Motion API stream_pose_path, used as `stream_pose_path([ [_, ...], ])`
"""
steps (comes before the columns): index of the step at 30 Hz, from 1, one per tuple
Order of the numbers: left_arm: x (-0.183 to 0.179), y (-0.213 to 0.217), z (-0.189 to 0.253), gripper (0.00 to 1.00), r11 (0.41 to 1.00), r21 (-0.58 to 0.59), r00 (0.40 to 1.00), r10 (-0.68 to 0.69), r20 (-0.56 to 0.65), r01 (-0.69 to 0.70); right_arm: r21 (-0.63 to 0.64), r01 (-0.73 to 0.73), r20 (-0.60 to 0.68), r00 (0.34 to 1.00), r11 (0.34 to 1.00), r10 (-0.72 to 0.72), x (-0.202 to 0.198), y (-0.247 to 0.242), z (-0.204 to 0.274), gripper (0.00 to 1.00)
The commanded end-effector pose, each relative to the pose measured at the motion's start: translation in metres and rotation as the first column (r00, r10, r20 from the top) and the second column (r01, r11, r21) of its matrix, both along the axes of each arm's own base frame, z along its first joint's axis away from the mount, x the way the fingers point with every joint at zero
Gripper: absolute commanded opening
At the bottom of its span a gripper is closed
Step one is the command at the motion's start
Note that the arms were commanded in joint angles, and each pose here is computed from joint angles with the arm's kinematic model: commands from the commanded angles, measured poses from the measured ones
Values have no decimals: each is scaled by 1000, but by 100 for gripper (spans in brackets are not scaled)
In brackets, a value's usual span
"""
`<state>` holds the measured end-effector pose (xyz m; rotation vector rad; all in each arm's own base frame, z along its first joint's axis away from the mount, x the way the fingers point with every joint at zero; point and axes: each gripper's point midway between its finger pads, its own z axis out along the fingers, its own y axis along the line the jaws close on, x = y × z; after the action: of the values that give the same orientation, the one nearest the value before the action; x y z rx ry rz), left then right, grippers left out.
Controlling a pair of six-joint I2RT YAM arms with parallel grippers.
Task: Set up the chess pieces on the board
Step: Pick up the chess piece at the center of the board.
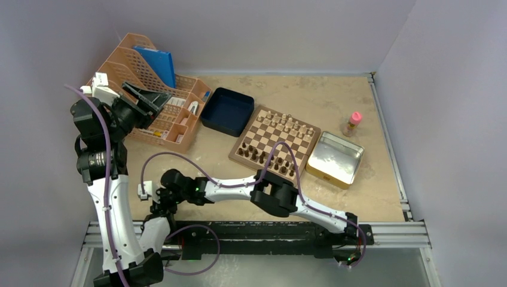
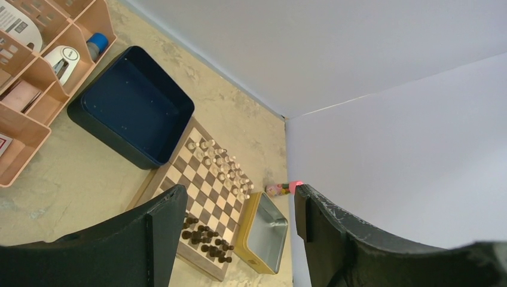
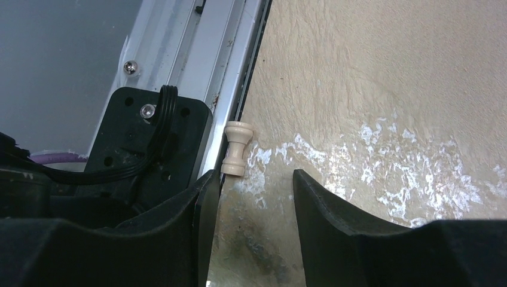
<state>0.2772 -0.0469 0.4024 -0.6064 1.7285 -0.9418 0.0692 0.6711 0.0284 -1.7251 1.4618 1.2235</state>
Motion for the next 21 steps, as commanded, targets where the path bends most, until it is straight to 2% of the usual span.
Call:
stream_pose_path([
  [1,-1,1,12,66,999,34,997,10,74,-12,37,-94,-17,995,995,95,-23,3,11,52],
  [12,4,10,9,66,997,47,996,57,74,-60,65,-132,-43,990,989,135,-39,6,11,52],
  [21,8,13,5,66,996,42,995,72,67,-75,79,-67,-41,997,995,71,-32,13,9,47],
])
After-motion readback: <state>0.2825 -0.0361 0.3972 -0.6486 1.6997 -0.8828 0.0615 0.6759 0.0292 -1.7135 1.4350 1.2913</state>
